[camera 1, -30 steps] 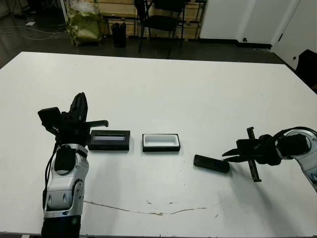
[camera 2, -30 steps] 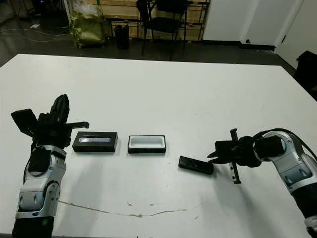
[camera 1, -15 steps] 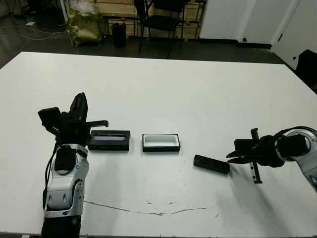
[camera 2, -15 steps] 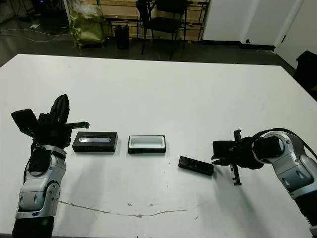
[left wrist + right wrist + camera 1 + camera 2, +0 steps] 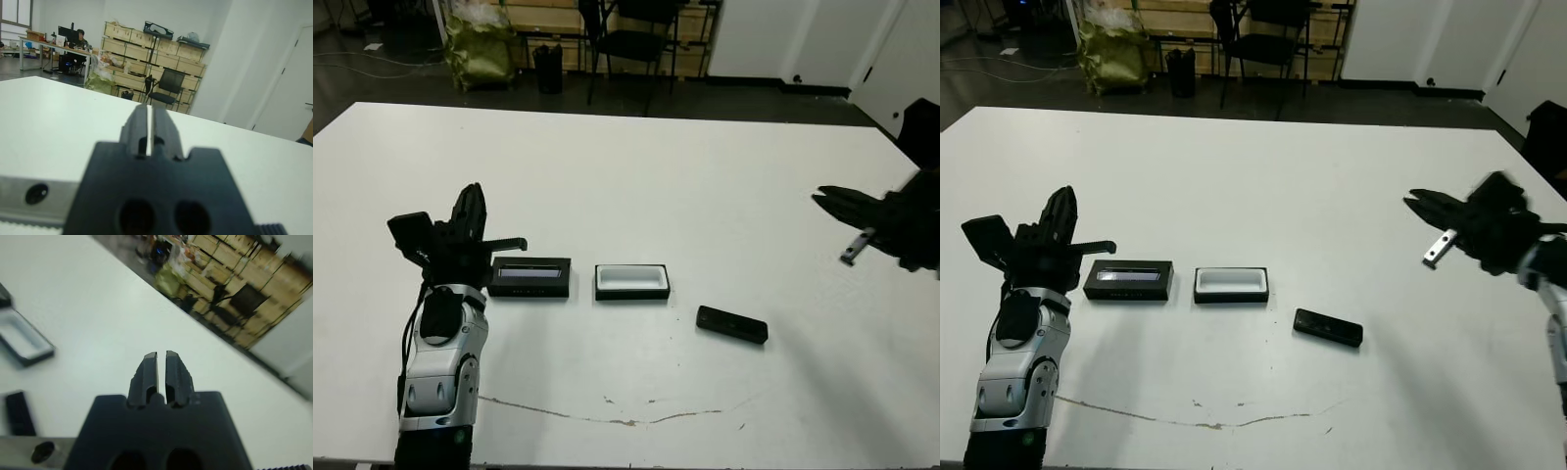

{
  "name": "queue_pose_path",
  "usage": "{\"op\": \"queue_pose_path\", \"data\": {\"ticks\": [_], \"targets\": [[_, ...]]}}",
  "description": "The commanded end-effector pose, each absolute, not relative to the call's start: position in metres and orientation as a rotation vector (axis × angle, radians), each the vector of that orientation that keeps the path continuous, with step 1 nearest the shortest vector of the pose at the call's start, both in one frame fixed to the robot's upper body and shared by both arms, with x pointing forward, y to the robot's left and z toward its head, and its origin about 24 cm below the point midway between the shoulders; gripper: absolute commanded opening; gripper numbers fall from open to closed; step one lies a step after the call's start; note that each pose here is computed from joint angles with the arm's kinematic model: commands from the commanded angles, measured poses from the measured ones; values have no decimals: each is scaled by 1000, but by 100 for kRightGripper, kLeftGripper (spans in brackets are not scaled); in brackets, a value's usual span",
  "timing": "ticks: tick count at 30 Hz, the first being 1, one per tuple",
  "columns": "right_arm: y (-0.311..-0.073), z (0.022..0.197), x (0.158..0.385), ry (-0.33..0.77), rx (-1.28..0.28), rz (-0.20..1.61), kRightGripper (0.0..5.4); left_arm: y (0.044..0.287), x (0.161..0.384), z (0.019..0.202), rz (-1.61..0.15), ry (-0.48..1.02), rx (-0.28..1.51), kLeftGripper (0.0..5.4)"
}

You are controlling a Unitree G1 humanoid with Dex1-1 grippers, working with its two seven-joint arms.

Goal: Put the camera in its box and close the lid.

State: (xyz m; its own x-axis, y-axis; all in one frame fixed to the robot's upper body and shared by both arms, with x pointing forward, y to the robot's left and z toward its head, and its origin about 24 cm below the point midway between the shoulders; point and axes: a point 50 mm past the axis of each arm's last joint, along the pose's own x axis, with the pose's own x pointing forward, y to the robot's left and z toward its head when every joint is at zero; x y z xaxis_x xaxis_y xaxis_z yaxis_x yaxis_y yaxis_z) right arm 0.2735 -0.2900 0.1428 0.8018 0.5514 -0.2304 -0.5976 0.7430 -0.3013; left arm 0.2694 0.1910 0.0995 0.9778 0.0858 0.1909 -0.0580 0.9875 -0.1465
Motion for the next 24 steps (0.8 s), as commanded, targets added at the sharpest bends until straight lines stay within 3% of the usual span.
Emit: {"op": "queue_pose_path", "data": {"ticks": [1,9,12,24], "targets": [[-289,136,268,220,-226,713,1,192,270,93,69,-168,-143,0],[-279,121,261,334,-141,869,21,193,269,93,90,-156,-133,0],[-274,117,258,370,-132,903,80,193,269,93,85,-159,-130,0],[-260,99,249,325,-250,978,350,194,268,93,85,-149,-129,0]]}}
